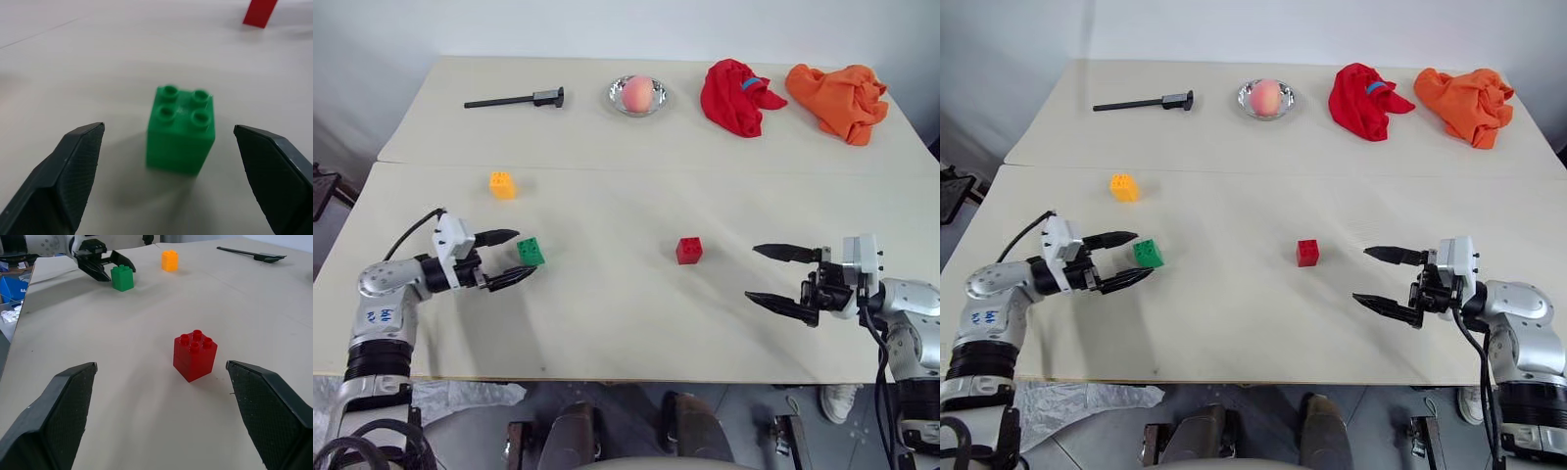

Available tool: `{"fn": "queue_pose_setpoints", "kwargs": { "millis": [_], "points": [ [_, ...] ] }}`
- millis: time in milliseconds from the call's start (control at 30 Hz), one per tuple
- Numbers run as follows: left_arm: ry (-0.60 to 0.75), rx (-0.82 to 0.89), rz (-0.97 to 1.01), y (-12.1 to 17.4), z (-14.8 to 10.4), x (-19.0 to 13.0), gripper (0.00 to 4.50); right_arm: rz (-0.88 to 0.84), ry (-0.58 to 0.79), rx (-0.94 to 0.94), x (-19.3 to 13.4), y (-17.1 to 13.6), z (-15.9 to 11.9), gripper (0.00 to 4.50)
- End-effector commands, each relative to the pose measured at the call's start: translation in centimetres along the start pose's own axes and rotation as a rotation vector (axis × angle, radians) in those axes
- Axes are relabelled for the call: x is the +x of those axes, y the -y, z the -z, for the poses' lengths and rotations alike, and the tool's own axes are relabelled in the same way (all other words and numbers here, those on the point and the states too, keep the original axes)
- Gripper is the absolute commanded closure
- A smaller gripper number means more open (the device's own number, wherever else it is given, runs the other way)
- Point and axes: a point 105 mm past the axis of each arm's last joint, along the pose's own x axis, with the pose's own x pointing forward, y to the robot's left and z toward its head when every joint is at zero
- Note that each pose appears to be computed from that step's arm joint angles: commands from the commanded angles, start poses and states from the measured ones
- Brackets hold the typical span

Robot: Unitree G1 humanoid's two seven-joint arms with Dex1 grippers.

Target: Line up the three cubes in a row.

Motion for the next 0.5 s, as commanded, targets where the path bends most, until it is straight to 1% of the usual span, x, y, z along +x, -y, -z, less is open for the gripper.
{"fn": "queue_pose_setpoints", "kwargs": {
  "millis": [33, 167, 233, 267, 367, 400, 467, 500],
  "points": [
    [-0.002, 0.029, 0.024, -0.3, -0.3, 0.4, 1.2, 0.016, 0.021, -0.031, -0.5, 0.0, -1.2, 0.0],
    [-0.027, 0.057, 0.088, 0.0, -0.4, 0.5, 2.46, 0.026, 0.012, -0.029, -1.0, 0.0, -1.2, 0.0],
    [-0.014, 0.071, 0.134, 0.1, -1.6, 1.0, 3.0, 0.041, 0.008, -0.032, -1.4, 0.0, -1.2, 0.0],
    [-0.007, 0.078, 0.15, 0.1, -2.0, 1.2, 3.0, 0.045, 0.007, -0.033, -1.5, 0.0, -1.2, 0.0],
    [0.04, 0.129, 0.333, 1.5, -5.5, 4.5, 3.0, 0.075, 0.003, -0.018, -2.3, -0.3, -1.2, 0.0],
    [0.041, 0.142, 0.376, 2.0, -6.2, 5.2, 3.0, 0.078, -0.001, -0.007, -2.4, -0.4, -1.2, 0.0],
    [0.029, 0.204, 0.503, 3.5, -7.1, 8.5, 3.0, 0.094, 0.01, -0.001, -2.7, -0.7, -1.3, 0.0],
    [0.025, 0.225, 0.538, 4.0, -7.4, 9.5, 3.0, 0.1, 0.015, -0.001, -2.8, -0.9, -1.3, 0.0]
  ]
}}
